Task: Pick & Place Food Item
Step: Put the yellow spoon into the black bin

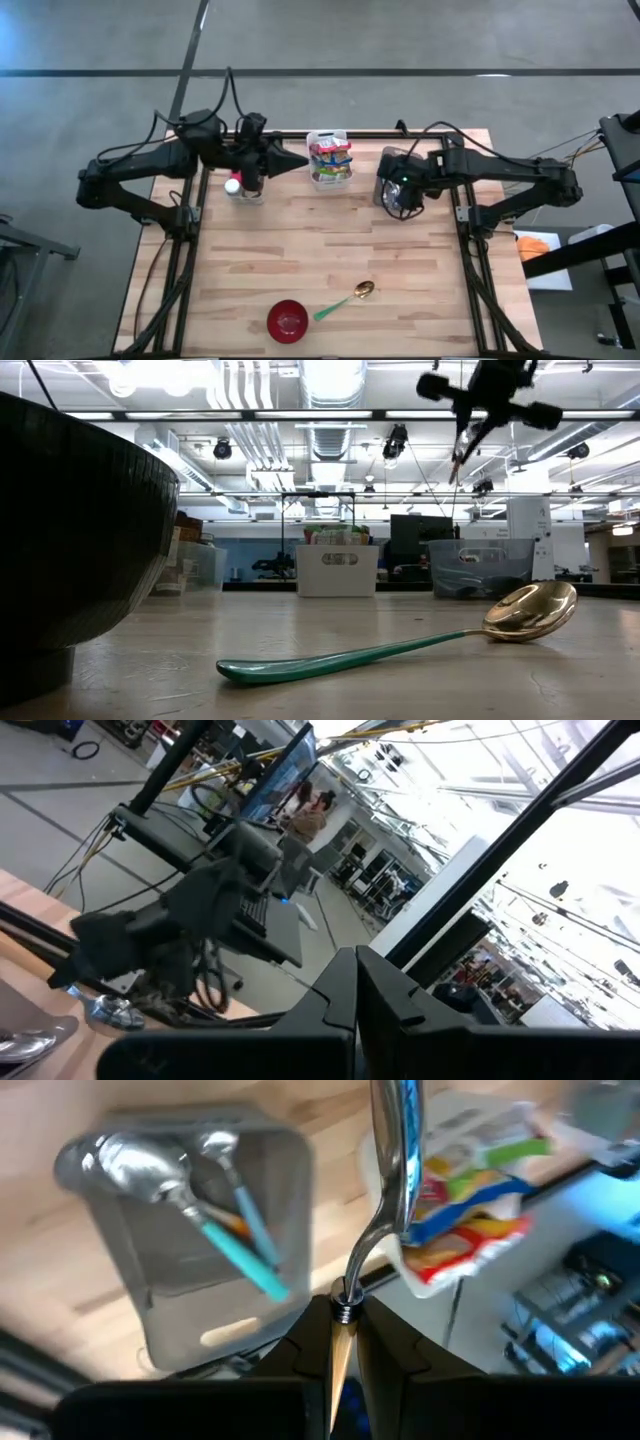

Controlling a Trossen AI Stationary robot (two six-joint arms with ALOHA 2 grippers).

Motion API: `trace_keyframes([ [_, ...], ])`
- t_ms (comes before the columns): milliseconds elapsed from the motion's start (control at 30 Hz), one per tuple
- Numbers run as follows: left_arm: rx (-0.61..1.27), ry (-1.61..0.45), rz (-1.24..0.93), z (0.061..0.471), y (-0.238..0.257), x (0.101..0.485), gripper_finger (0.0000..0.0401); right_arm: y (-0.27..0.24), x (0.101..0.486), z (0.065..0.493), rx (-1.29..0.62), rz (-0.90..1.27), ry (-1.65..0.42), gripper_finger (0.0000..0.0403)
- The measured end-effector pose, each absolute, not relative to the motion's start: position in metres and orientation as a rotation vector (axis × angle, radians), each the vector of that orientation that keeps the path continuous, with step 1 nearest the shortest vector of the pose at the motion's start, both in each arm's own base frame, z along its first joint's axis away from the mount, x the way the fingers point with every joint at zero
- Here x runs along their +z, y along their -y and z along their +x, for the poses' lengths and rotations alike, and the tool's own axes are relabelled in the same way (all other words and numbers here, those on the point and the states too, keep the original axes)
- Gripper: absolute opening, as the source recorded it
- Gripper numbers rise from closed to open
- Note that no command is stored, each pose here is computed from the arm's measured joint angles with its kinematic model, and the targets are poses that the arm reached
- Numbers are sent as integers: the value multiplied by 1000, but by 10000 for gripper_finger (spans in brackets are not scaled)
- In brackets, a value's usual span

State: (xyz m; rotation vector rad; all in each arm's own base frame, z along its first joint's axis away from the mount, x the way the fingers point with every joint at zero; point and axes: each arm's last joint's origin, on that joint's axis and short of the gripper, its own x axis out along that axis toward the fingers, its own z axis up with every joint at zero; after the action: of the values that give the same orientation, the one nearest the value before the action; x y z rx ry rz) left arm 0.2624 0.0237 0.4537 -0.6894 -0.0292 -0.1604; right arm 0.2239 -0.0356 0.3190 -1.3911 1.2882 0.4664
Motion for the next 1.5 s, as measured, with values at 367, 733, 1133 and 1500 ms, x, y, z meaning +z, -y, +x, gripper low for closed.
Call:
trace_keyframes([
  [367,-150,6,-665,261,-24,451,1,72,275,219,573,-1524,-1362,21],
  [733,-131,-44,-671,261,-24,446,1,104,226,206,658,-1642,-1410,21],
  [1133,-126,-53,-628,261,-24,445,1,106,196,200,724,-1666,-1261,21],
  [1500,-111,-88,-636,261,-24,441,1,105,169,199,784,-1630,-1236,21],
])
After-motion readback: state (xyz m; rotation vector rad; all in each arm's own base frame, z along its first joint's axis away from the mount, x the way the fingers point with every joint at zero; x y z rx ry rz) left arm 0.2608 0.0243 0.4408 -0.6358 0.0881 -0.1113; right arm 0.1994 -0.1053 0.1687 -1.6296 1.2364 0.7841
